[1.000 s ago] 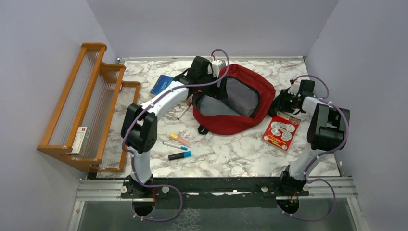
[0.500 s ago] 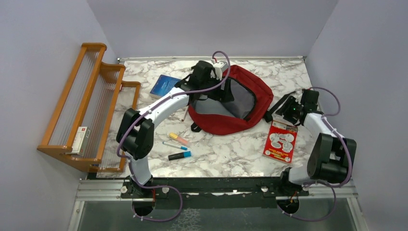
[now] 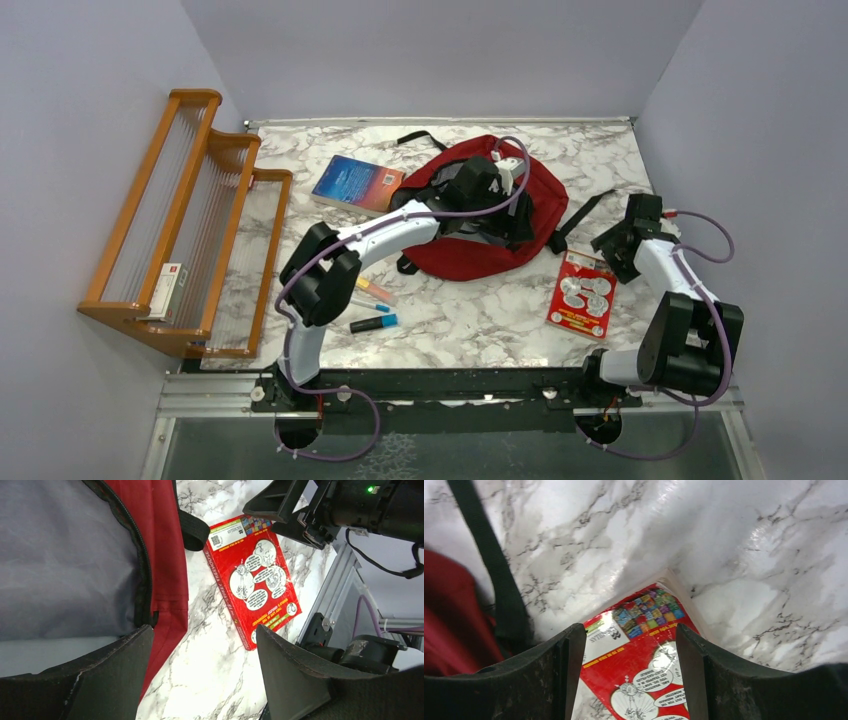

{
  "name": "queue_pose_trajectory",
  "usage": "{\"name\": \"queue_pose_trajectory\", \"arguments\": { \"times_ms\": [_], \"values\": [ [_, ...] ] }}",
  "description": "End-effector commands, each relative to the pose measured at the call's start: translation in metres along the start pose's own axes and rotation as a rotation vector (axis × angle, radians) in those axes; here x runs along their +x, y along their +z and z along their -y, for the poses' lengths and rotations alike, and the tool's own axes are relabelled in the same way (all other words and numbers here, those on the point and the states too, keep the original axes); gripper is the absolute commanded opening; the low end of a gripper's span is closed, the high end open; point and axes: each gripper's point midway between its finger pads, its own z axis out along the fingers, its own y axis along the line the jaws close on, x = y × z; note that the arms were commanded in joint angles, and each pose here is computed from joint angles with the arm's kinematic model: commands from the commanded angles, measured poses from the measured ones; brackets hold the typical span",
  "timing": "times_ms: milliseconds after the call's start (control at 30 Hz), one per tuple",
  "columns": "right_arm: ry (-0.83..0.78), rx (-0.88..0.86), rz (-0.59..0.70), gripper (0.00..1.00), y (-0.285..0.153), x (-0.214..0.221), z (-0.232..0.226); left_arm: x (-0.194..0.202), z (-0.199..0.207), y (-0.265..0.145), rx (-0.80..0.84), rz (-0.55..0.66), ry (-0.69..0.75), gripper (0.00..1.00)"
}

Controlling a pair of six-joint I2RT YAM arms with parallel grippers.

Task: Pack the student bag
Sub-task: Pick up the book from the center of the board.

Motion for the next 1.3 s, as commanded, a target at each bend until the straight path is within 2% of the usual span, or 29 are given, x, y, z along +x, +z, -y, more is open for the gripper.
{"name": "queue_pose_trajectory", "arguments": {
  "times_ms": [0, 67, 267, 367, 433, 533, 633, 933, 1267],
  "values": [
    [0.015, 0.12, -0.023, 0.72, 0.009, 0.011, 0.026, -0.004, 0.01, 0.019, 0.003, 0.026, -0.026, 0.77],
    [0.018, 0.132, -0.05, 0.78, 0.014, 0.019, 0.03, 0.004, 0.012, 0.026, -0.002, 0.015, -0.035, 0.77],
    [-0.005, 0.183, -0.081, 0.8, 0.022, 0.034, 0.046, 0.025, 0.012, 0.038, -0.006, -0.015, -0.058, 0.77],
    [-0.005, 0.21, -0.06, 0.8, 0.021, 0.031, 0.052, 0.031, 0.01, 0.039, -0.005, -0.027, -0.06, 0.77],
    [0.007, 0.257, -0.019, 0.86, 0.019, 0.02, 0.058, 0.034, 0.01, 0.039, -0.003, -0.033, -0.058, 0.77],
    [0.016, 0.314, 0.048, 0.87, 0.014, 0.0, 0.063, 0.035, 0.009, 0.038, -0.004, -0.036, -0.051, 0.77],
    [0.029, 0.305, 0.063, 0.87, 0.014, -0.003, 0.061, 0.036, 0.009, 0.038, -0.001, -0.04, -0.046, 0.77],
    [0.036, 0.143, -0.146, 0.87, 0.032, 0.049, 0.046, 0.039, 0.008, 0.035, -0.003, -0.048, -0.038, 0.77],
    [-0.025, -0.161, -0.363, 0.87, 0.002, 0.106, 0.022, 0.064, 0.006, 0.02, 0.004, -0.043, -0.107, 0.77]
  ]
}}
